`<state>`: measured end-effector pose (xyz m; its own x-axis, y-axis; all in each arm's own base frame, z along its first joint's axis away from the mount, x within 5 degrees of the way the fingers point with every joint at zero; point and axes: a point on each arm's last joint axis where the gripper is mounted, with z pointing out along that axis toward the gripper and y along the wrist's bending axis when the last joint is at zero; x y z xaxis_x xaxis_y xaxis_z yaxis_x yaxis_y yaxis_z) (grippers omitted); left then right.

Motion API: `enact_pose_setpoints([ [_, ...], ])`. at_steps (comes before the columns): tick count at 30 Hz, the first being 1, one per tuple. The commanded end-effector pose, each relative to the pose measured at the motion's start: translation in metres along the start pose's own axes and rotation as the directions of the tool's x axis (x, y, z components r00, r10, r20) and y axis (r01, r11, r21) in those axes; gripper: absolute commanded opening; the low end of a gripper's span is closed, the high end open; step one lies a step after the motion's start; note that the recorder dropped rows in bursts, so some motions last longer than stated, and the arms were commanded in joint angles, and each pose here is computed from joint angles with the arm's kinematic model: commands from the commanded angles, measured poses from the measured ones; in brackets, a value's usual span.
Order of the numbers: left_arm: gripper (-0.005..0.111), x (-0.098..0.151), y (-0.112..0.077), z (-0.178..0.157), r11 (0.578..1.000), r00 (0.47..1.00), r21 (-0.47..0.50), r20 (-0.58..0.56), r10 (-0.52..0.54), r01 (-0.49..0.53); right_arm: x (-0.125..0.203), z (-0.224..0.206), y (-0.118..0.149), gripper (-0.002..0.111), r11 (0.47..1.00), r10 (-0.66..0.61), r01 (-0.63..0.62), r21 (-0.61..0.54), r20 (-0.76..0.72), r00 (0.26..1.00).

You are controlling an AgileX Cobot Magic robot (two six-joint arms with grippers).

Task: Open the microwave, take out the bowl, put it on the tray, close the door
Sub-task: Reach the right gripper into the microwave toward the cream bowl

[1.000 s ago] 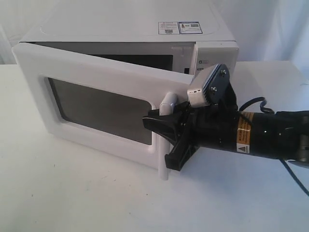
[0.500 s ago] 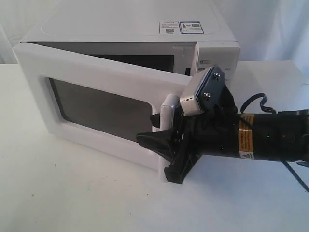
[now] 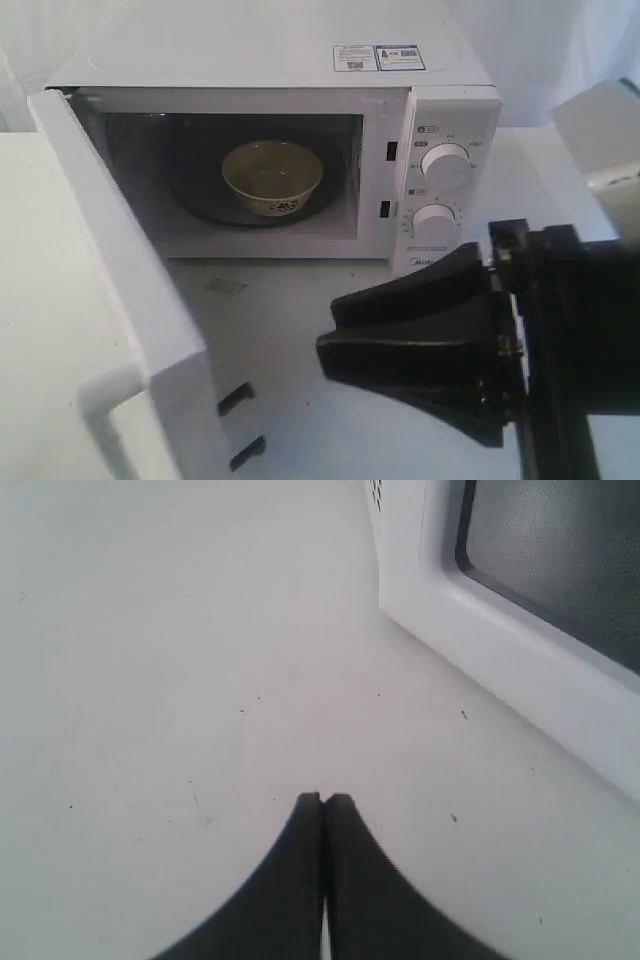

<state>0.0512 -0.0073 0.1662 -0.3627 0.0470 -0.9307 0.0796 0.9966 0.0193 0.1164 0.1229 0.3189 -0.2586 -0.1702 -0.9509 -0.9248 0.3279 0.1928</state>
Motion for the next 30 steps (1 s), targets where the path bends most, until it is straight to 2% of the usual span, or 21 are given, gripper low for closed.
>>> enact_pose_setpoints([
  [1,0.0,0.001,0.0,0.0,1.0,1.0,0.001,0.001,-0.006,0.006,0.001,-0.009,-0.015,0.007,0.97,-0.02,0.007,0.244,0.052,0.998],
  [5,0.0,0.001,0.0,0.0,1.0,1.0,0.001,0.001,-0.006,0.006,0.018,0.016,-0.041,0.009,0.972,-0.028,0.047,0.229,-0.086,0.996],
  [7,0.0,0.001,0.0,0.0,1.0,1.0,0.001,0.001,-0.006,0.006,0.033,0.032,-0.058,0.016,0.976,-0.03,0.066,0.207,-0.175,0.984],
  [12,0.0,0.001,0.0,0.0,1.0,1.0,0.001,0.001,-0.006,0.006,0.058,0.081,-0.083,0.034,0.978,-0.166,0.198,0.072,-0.314,0.935],
  [15,0.0,0.001,0.0,0.0,1.0,1.0,0.001,0.001,-0.006,0.006,0.064,0.105,-0.093,0.04,0.971,-0.175,0.222,0.085,-0.377,0.909],
  [20,0.0,0.001,0.0,0.0,1.0,1.0,0.001,0.001,-0.006,0.006,0.065,0.135,-0.106,0.041,0.922,-0.262,0.363,0.133,-0.474,0.841],
  [25,0.0,0.001,0.0,0.0,1.0,1.0,0.001,0.001,-0.006,0.006,0.051,0.157,-0.115,0.041,0.815,-0.418,0.56,0.149,-0.518,0.746],
  [30,0.0,0.001,0.0,0.0,1.0,1.0,0.001,0.001,-0.006,0.006,0.045,0.166,-0.145,0.041,0.642,-0.456,0.73,0.234,-0.649,0.609],
])
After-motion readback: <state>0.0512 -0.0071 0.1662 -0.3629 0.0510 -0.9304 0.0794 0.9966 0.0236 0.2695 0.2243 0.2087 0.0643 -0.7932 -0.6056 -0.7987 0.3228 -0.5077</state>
